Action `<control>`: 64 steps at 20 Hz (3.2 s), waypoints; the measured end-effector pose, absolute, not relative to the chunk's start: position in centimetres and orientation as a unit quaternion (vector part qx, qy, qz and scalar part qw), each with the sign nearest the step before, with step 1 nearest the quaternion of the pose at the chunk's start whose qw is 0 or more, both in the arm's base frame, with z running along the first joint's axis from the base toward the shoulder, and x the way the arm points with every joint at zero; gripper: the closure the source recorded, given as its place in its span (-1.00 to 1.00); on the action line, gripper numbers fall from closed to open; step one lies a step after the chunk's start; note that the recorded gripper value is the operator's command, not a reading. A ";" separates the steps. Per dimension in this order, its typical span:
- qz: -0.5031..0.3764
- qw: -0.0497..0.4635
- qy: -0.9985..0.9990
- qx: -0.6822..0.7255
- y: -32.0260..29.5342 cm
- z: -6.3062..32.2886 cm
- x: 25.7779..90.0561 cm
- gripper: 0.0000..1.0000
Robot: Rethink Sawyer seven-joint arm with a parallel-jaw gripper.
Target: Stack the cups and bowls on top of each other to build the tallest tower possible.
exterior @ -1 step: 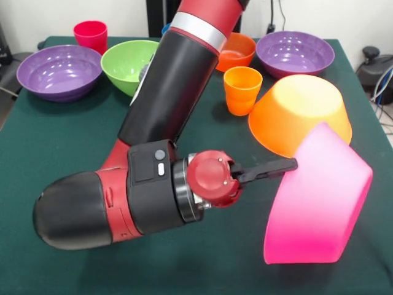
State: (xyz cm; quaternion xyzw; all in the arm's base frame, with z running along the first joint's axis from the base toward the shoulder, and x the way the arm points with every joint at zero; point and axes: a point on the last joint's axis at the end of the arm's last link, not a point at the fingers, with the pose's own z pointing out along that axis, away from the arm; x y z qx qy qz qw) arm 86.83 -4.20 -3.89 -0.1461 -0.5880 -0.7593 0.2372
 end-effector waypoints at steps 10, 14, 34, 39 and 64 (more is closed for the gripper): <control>-0.726 0.316 -0.579 -0.194 -3.9 -4.0 86.6 1.00; -0.715 0.328 -0.585 -0.200 -4.0 -4.4 86.6 1.00; -0.649 0.350 -0.634 -0.234 -11.3 -5.6 85.4 1.00; -0.637 0.368 -0.634 -0.239 -10.4 -7.3 84.7 1.00; -0.650 0.309 -0.674 -0.166 -9.4 -8.4 84.5 -1.00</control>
